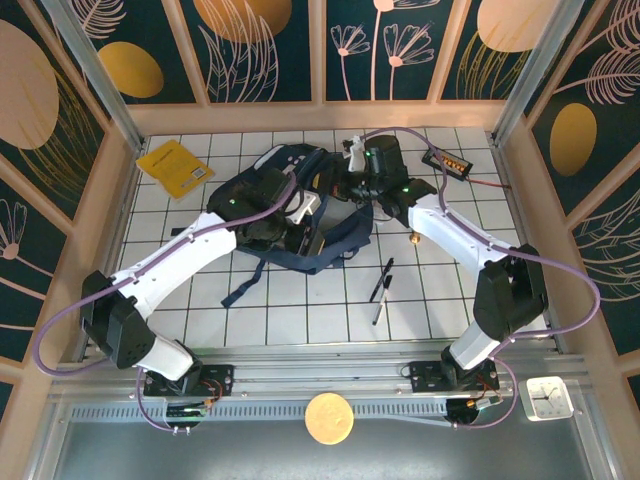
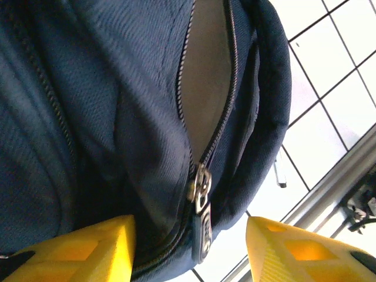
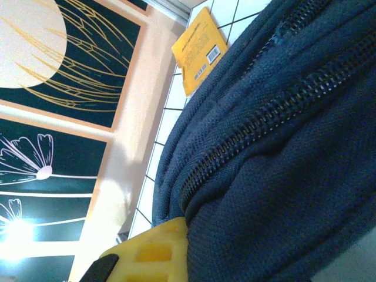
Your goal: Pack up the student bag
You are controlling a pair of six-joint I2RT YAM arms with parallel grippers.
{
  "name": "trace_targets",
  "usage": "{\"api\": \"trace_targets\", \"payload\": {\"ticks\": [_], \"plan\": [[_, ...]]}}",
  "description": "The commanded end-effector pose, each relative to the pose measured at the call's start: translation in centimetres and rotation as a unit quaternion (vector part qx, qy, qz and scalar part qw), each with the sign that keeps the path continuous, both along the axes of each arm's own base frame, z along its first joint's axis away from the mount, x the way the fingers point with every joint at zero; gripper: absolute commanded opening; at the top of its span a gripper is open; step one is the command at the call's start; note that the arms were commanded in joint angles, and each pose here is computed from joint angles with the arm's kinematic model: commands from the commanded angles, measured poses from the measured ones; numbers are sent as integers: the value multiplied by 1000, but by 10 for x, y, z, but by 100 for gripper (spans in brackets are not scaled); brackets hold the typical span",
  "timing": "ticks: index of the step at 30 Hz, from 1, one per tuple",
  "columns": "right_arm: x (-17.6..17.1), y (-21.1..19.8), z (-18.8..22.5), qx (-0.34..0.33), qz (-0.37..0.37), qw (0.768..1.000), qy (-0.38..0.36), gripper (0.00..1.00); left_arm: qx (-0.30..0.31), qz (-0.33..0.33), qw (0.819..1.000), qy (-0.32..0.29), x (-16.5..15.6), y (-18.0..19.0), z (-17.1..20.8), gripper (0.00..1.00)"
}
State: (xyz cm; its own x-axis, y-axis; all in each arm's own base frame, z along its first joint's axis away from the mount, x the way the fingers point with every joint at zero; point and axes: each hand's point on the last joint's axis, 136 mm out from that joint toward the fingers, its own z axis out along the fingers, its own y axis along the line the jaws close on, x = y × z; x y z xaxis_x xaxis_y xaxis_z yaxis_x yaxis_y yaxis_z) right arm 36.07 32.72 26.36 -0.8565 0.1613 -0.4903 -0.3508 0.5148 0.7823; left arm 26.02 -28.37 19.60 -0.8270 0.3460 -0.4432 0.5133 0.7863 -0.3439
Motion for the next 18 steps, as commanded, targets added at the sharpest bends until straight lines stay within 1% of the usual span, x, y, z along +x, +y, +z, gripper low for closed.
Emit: {"api": "trace_targets", "payload": {"ticks": [1,4,8,13,18], "plan": [[4,12,66,58,-5,996,-75,0,39,35,999,-13,6,11,0,52],[4,15,64,57,-4,996,-73,0,57,37,997,-24,8,14,1,51],[7,16,63,56,-7,996,-72,0,97,29,995,-24,-1,20,-3,50],[14,15,63,52,-14,996,-72,0,123,18,992,-26,-13,22,-3,49],[19,16,63,53,-17,996,-72,0,134,18,990,-28,-19,30,-1,48]]}}
